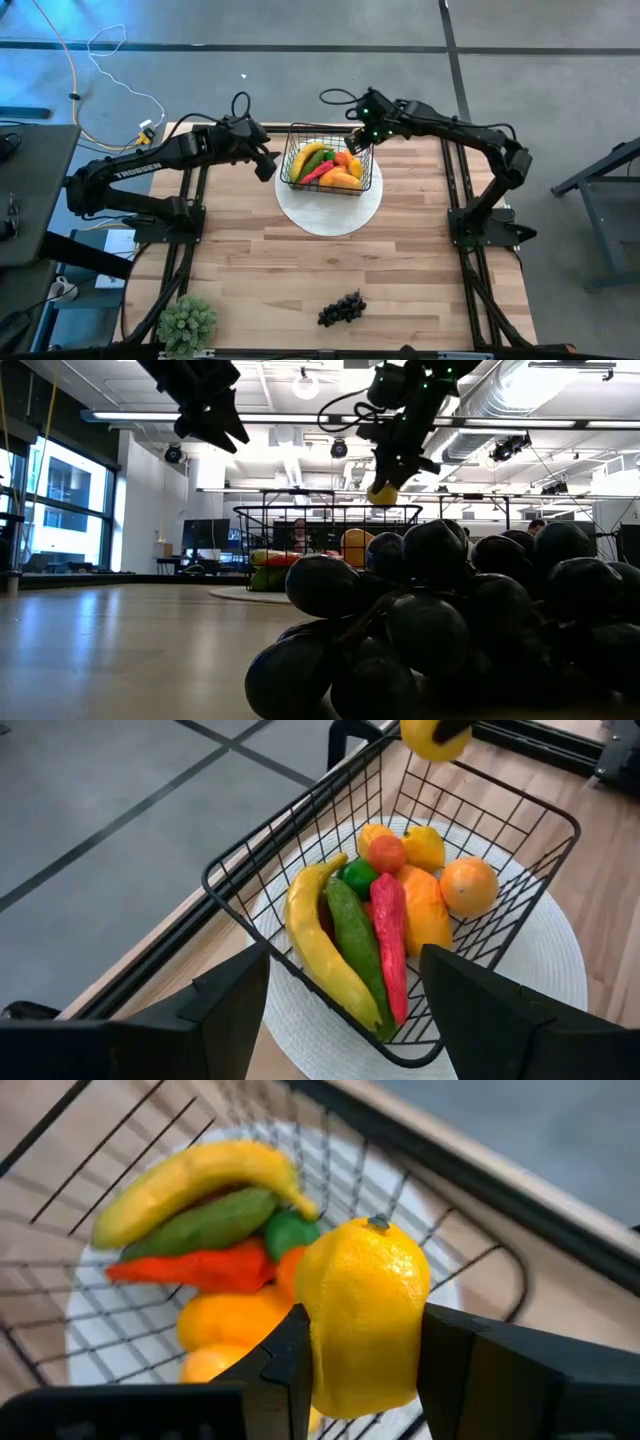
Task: Build produce basket
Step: Put the lemon into the wire basket, then put the grapes into the wire basket
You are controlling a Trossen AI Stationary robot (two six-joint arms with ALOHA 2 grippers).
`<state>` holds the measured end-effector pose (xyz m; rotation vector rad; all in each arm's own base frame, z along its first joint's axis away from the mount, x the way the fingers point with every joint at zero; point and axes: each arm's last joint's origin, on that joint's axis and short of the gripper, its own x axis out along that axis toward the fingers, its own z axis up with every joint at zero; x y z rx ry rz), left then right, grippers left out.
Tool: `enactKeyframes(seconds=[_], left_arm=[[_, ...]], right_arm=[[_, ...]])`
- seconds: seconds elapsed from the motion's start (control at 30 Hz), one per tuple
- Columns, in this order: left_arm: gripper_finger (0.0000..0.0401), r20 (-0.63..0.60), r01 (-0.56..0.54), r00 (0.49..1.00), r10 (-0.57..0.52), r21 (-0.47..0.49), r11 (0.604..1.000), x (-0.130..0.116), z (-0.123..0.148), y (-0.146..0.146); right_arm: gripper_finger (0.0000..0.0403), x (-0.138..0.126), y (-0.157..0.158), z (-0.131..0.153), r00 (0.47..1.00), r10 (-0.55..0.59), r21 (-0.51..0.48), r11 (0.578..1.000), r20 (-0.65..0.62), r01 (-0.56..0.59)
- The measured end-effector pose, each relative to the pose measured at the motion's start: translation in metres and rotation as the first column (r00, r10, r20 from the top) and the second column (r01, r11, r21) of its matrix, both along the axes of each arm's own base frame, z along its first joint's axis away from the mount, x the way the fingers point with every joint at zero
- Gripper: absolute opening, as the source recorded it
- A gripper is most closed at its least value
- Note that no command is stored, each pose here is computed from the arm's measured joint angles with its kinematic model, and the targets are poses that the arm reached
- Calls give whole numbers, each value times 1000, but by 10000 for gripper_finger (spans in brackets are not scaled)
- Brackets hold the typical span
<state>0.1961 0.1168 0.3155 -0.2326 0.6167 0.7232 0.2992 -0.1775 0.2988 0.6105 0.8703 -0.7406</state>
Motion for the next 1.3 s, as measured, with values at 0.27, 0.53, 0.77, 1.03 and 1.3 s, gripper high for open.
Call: enactKeyframes(seconds=[0.27, 0.53, 0.77, 1.03, 1.3], left_arm=[[250, 0, -12, 1000, 12, 0, 1000, -1, 0, 2], [250, -4, -22, 1000, 22, 7, 1000, -1, 0, 2], [250, -4, -22, 1000, 22, 7, 1000, -1, 0, 2], [250, -4, -22, 1000, 22, 6, 1000, -1, 0, 2], [250, -3, -23, 1000, 23, 6, 1000, -1, 0, 2]], right_arm=[[101, 10, -1, -17, 994, 104, 46, 994, -36, -102], [101, 17, -4, -35, 984, 154, 75, 986, -88, -148], [136, 20, -5, -42, 979, 175, 88, 982, -102, -166], [196, 19, -6, -42, 978, 166, 67, 985, -125, -158], [226, 18, -6, -41, 983, 139, 78, 988, -116, -130]])
